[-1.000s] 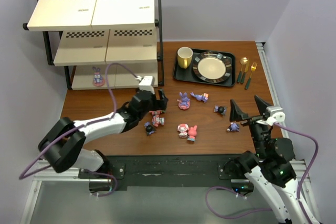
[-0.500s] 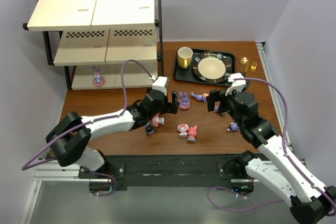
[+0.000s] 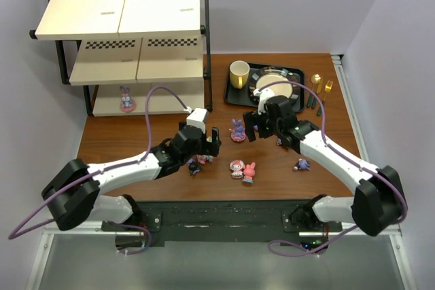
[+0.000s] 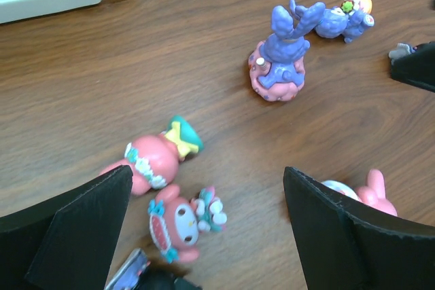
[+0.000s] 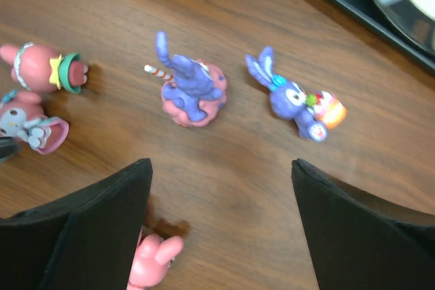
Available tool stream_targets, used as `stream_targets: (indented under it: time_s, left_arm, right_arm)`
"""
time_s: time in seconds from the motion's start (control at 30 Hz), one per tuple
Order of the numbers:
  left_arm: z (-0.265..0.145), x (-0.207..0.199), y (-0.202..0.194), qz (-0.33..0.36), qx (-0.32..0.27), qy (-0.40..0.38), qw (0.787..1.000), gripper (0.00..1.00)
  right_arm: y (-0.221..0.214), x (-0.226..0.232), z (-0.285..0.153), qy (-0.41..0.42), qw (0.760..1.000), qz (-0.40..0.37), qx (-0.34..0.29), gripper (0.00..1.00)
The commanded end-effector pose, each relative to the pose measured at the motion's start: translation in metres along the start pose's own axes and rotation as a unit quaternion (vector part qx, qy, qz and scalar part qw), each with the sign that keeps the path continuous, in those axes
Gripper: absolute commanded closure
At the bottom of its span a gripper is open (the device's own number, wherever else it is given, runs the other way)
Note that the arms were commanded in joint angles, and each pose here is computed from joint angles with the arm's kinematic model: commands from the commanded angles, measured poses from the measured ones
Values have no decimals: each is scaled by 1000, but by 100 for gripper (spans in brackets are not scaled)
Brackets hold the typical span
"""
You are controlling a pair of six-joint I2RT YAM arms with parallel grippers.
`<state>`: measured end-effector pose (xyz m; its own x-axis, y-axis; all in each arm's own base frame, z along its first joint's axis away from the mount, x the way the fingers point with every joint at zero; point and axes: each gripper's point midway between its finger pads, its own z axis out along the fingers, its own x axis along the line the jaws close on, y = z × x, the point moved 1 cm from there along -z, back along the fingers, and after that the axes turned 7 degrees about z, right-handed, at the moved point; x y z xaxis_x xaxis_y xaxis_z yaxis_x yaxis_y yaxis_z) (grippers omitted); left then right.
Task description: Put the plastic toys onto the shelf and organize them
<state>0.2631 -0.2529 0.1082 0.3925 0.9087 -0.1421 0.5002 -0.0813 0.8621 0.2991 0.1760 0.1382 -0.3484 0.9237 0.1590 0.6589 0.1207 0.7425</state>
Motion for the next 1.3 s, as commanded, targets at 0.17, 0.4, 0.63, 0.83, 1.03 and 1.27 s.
stream_targets:
  time_s: [0.17, 0.4, 0.63, 0.83, 1.03, 1.27]
  left_arm:
    - [-18, 10, 9, -1, -36, 2, 999, 3]
    - [-17, 4, 1, 2, -23, -13, 1000, 4]
    - [-16, -1, -5, 4, -13, -31, 999, 4]
    - [-13, -4, -10, 4, -5, -40, 999, 4]
    - [-12, -7, -12, 0, 0, -43, 999, 4]
    - [-14, -20, -6, 2, -19, -60, 998, 4]
  right_arm:
    - [39, 28, 31, 80, 992, -91, -16, 21]
    - [36, 37, 50, 157, 980, -123, 22, 30]
    - [29, 40, 70, 198, 970, -132, 59, 44]
    - [21, 41, 76, 209, 967, -128, 65, 62]
    - [22, 41, 67, 198, 974, -94, 55, 93]
    - [49, 28, 34, 61, 994, 78, -36, 100]
